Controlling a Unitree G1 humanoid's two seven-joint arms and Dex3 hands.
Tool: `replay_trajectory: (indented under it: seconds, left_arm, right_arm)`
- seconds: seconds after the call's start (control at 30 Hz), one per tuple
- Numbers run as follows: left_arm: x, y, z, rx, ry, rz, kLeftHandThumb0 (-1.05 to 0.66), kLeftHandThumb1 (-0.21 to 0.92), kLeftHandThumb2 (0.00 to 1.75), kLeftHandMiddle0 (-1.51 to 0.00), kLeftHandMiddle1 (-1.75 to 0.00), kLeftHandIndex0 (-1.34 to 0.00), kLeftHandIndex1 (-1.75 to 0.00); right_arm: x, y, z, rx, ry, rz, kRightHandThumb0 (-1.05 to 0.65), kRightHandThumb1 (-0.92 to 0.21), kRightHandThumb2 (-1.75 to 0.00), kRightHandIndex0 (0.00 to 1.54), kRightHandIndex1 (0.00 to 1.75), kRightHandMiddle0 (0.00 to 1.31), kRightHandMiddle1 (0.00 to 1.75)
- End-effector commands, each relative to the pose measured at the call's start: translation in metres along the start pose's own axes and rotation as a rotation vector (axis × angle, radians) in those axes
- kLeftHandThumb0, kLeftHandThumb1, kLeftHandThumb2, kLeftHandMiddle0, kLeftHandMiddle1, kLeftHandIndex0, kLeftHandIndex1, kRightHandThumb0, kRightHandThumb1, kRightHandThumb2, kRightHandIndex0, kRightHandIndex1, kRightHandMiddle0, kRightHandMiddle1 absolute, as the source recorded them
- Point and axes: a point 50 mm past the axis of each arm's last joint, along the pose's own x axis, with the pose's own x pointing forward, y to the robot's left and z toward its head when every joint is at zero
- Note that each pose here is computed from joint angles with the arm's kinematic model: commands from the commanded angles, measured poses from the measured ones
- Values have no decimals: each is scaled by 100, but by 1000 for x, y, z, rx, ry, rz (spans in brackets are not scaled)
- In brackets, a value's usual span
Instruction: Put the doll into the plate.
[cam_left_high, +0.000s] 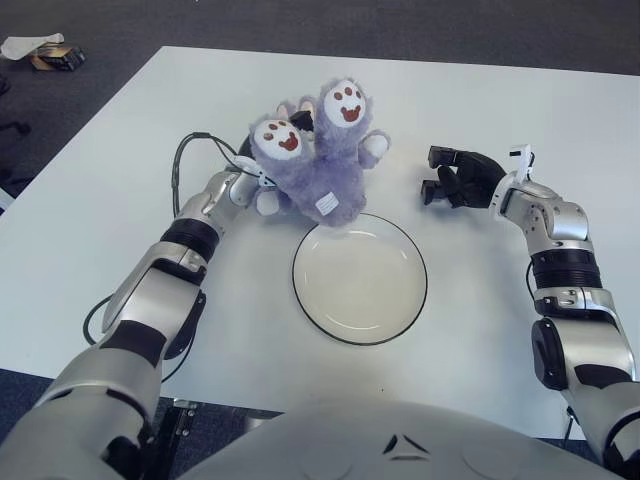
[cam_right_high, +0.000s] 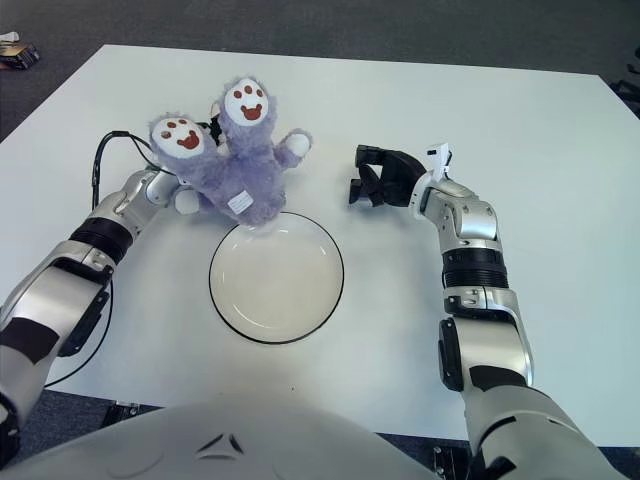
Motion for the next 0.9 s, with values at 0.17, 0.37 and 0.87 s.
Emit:
replay_trajectory:
  seconds: [0.17, 0.37, 0.87]
  left_arm:
    - [0, 15, 12, -115, -28, 59, -58, 8, 160, -139, -175, -81, -175]
    - [-1, 20, 19, -159, -32, 69, -59, 7, 162, -139, -175, -82, -175]
    - [-4, 33, 35, -186, -109, 75, -59, 6, 163, -140, -175, -83, -175]
  right_arm:
    - [7, -8, -34, 68, 137, -107, 0, -12, -153, 82, 166, 50, 175]
    - [13, -15, -49, 83, 168, -135, 0, -14, -150, 82, 164, 48, 175]
    - [23, -18, -74, 115, 190, -116, -1, -13, -152, 72, 174, 59, 169]
